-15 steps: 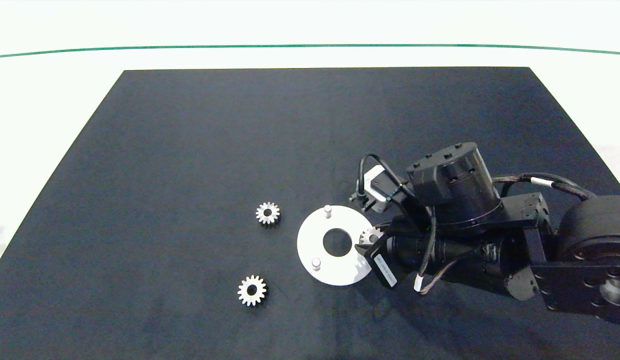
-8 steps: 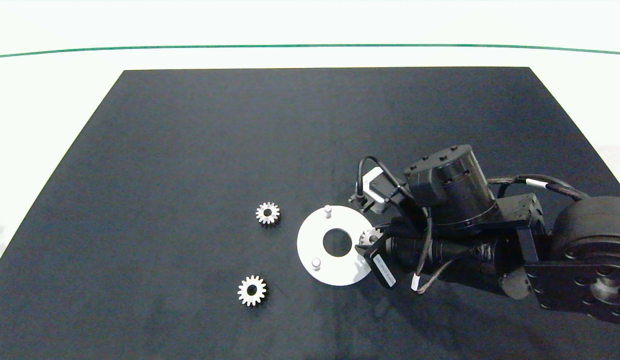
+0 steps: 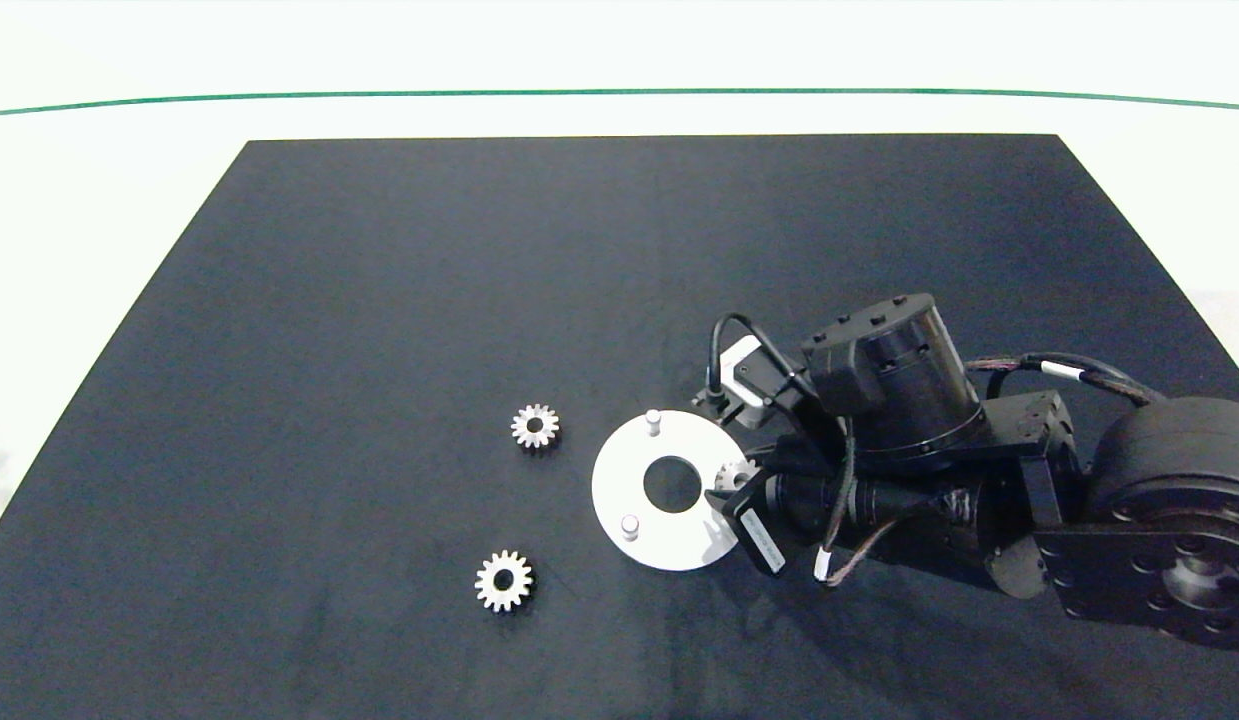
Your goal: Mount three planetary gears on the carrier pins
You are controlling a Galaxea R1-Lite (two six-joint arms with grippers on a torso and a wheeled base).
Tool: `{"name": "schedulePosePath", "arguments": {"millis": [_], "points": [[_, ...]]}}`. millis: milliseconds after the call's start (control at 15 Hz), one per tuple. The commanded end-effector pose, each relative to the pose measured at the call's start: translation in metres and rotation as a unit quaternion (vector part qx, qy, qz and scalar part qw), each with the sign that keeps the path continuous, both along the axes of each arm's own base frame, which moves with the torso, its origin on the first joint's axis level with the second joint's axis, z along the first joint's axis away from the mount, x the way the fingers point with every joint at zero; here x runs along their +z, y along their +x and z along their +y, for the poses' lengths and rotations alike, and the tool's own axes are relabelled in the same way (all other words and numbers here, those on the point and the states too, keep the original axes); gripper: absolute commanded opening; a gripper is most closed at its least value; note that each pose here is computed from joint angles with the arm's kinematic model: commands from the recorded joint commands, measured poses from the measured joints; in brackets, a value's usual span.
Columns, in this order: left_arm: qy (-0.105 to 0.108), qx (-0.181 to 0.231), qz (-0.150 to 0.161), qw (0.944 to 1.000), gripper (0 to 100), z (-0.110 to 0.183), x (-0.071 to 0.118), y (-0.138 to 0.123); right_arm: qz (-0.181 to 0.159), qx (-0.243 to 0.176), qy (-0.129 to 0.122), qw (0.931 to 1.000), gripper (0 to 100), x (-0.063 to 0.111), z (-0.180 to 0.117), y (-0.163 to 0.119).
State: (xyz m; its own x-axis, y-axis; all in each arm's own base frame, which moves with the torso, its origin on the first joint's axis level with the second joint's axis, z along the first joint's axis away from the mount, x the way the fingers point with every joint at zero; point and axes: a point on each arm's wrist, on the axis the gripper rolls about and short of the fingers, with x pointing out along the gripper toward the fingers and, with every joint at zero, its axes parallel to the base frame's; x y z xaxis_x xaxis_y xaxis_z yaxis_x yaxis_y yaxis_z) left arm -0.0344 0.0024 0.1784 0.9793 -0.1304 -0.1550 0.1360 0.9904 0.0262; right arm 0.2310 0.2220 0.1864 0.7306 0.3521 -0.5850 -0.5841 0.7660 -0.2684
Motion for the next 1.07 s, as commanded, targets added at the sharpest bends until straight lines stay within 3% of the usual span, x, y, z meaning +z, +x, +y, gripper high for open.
{"name": "schedulePosePath", "arguments": {"millis": [67, 267, 400, 533, 667, 867, 933, 1067], "points": [[0.0, 0.0, 0.001, 1.0, 100, 0.0, 0.0, 0.001, 0.0, -0.001, -0.002, 1.0, 100, 0.0, 0.0, 0.0], [0.0, 0.0, -0.003, 1.0, 100, 0.0, 0.002, 0.001, -0.004, -0.001, 0.002, 1.0, 100, 0.003, -0.001, 0.0], [-0.001, 0.002, -0.007, 1.0, 100, 0.0, 0.003, 0.001, -0.014, 0.002, 0.012, 0.9998, 100, 0.016, -0.01, -0.013], [0.0, 0.002, -0.001, 1.0, 100, 0.0, 0.0, 0.002, -0.043, 0.002, 0.04, 0.9983, 100, 0.047, -0.049, -0.052], [0.0, 0.002, 0.003, 1.0, 100, 0.0, -0.002, 0.003, -0.077, -0.023, 0.059, 0.995, 100, 0.063, -0.093, -0.088], [0.006, 0.005, 0.017, 0.9998, 100, 0.0, -0.01, 0.005, -0.123, -0.069, 0.081, 0.9867, 100, 0.06, -0.163, -0.152], [0.021, 0.003, 0.03, 0.9993, 100, -0.001, -0.017, 0.008, -0.141, -0.088, 0.095, 0.9814, 100, 0.06, -0.184, -0.171], [0.084, -0.012, 0.052, 0.9951, 100, -0.001, -0.039, 0.016, -0.171, -0.136, 0.111, 0.9694, 100, 0.056, -0.219, -0.213]]}}
